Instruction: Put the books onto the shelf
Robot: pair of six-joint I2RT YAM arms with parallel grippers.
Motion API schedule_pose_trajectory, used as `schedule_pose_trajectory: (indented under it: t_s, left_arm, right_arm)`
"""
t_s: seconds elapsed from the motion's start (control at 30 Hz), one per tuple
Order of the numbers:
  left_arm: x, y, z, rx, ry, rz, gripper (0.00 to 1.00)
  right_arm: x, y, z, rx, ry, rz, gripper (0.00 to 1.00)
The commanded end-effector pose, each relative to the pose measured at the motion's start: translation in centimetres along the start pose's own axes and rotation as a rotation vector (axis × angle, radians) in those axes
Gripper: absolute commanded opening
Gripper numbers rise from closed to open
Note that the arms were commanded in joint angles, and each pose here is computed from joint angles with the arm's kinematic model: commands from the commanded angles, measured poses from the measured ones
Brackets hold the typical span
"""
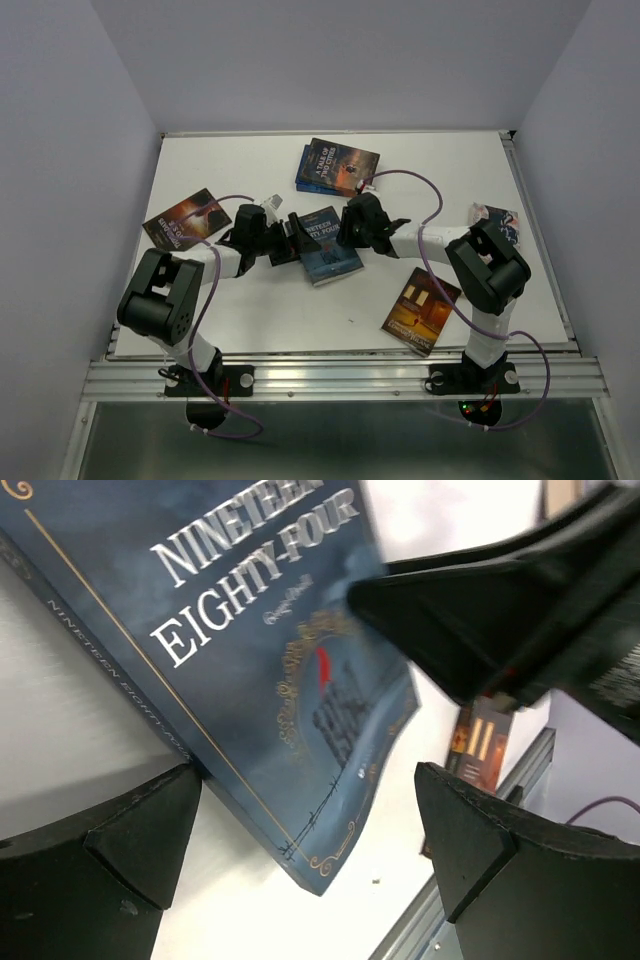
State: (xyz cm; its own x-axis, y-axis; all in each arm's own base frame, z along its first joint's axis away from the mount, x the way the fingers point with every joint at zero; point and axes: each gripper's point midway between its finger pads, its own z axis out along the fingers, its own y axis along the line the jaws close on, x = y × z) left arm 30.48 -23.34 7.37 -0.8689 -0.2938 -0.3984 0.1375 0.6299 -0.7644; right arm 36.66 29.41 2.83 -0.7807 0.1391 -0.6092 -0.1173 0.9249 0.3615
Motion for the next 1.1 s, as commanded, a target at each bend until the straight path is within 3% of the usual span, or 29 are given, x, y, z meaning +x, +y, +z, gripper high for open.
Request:
schedule_pose_trajectory:
  t_s: [0.0,0.2,0.47,0.9,1.07]
  left_arm:
    - [-1.7,-8.9,1.4,0.329,-0.028,0.105,0.99]
    - [-4.6,-12.7,1.3,0.472,-0.116,0.114,0.99]
    - [-7.1,-10.8,2.0,0.305,-0.236,0.054,0.99]
    - [-7.2,-18.3,2.6,0.475,-0.194,0.175,0.99]
    - [-6.3,-19.2,3.0,0.504,-0.170,0.191,0.99]
  right_arm:
    - [12.7,-6.4,-0.9,0.172,0.403,-0.083,0.43]
    - [13.0,-6.5,-1.0,0.140,0.435,-0.076,0.42]
    - [12.9,-7.3,-1.7,0.115,0.446,-0.053,0.39]
    - [13.4,-7.0,-1.9,0.082,0.470,-0.063,0.39]
    - [13.5,-6.9,-1.9,0.074,0.468,-0.059,0.38]
